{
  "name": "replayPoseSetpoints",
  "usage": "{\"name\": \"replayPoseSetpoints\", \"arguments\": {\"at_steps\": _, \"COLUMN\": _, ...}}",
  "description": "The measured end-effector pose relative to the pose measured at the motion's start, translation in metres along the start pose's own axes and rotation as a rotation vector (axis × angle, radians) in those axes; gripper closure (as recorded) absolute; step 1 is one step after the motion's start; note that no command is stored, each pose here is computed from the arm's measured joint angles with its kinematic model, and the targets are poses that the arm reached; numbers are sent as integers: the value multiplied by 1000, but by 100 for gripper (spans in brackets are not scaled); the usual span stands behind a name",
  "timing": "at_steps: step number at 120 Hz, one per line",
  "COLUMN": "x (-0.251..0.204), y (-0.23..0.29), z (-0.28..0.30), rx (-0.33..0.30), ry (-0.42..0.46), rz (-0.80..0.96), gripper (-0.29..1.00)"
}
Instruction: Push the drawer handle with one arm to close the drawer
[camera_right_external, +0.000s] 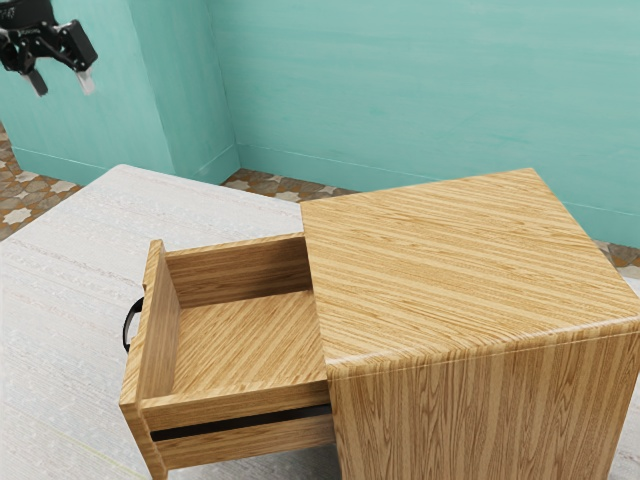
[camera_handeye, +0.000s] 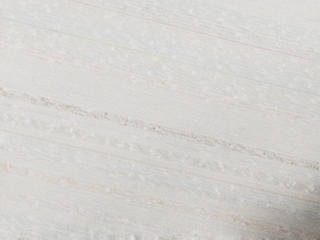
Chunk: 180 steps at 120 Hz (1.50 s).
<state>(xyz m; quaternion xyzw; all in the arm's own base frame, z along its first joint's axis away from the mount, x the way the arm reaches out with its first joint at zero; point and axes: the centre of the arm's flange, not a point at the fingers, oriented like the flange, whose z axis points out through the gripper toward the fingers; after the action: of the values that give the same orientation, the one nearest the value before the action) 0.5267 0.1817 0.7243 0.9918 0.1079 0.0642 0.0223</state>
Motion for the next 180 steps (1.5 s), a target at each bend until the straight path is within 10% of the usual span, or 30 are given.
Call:
{"name": "replayPoseSetpoints", "arguments": {"at_steps": 26, "x": -4, "y": 29, "z": 0, "rx": -27, "ry": -32, "rz": 133, "gripper": 2}}
{"name": "replayPoseSetpoints", "arguments": {"at_steps": 56, "x": -148, "y": 71, "z": -180, "rx": -68, "ry": 260, "rz": 339, "gripper": 2}}
{"name": "replayPoseSetpoints", "arguments": {"at_steps": 80, "x": -216, "y": 120, "z": -78, "rx": -36, "ry": 28, "rz": 550, "gripper": 2}}
{"name": "replayPoseSetpoints", "arguments": {"at_steps": 100, "x": -271, "y": 151, "z": -40, "rx": 89, "ry": 54, "rz": 658, "gripper": 2}}
{"name": "replayPoseSetpoints", "arguments": {"at_steps": 150, "x": -282, "y": 125, "z": 83, "rx": 23, "ry": -22, "rz": 905, "gripper": 9}}
{"name": "replayPoseSetpoints", "arguments": {"at_steps": 180, "x": -292, "y": 135, "z": 110, "rx": 8, "ry": 8, "rz": 1088, "gripper": 42}}
